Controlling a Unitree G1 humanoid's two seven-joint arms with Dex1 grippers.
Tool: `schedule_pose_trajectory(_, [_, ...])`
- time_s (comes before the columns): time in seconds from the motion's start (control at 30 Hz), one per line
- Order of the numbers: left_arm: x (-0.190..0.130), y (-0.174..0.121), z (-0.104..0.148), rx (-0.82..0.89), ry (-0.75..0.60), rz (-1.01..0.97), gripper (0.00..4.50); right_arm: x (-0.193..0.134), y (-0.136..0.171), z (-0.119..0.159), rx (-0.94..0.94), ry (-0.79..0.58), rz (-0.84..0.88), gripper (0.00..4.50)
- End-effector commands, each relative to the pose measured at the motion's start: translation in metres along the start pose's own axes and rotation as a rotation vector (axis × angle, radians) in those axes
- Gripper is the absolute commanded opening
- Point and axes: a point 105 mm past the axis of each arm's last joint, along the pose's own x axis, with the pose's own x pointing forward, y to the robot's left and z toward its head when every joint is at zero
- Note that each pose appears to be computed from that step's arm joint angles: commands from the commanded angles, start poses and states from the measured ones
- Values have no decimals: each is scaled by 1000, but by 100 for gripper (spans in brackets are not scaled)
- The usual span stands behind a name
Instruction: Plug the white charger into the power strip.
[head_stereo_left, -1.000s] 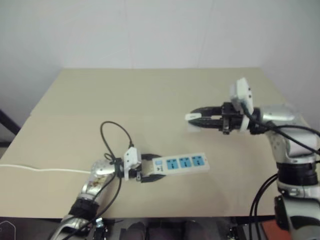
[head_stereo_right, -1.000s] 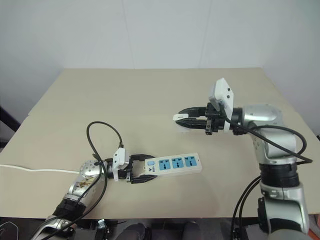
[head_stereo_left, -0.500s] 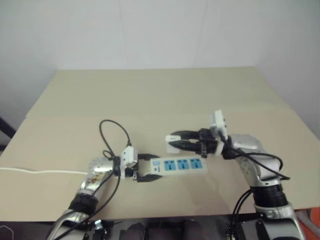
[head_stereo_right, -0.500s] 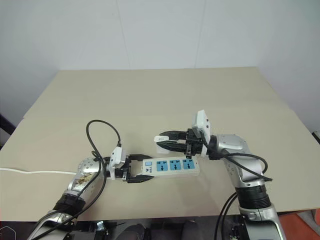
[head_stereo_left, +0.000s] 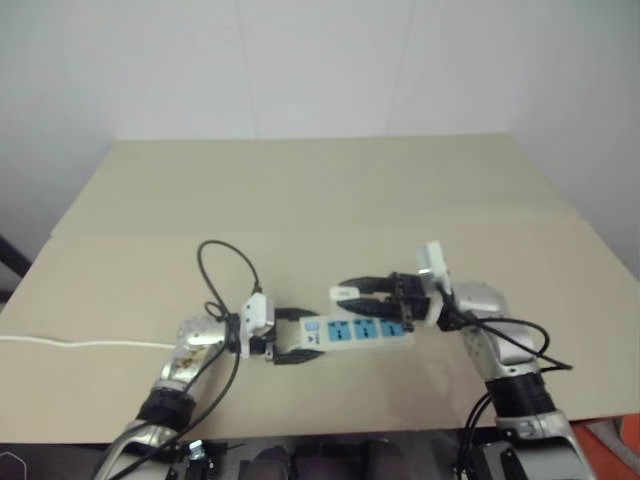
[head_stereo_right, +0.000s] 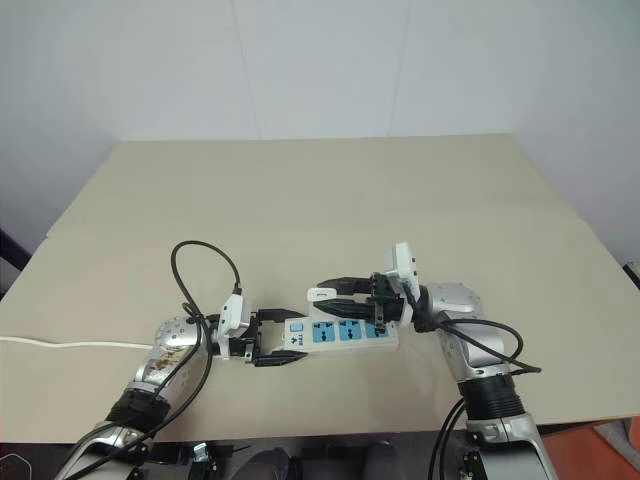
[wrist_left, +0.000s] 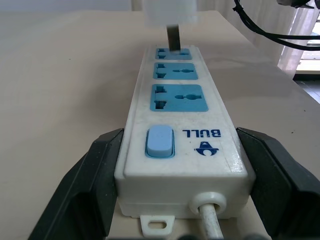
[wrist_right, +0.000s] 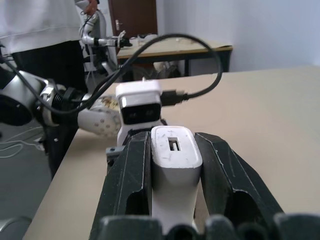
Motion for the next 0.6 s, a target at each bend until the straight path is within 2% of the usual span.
schedule_pose_trajectory(0.03, [-3,-3,-6,-8,29,-6,325,1,-4,8,-67,-18,17,112])
schedule_pose_trajectory(0.6, [-5,-2,-6,-9,41,-13,325,6,-10,-13,-57,16,38,112])
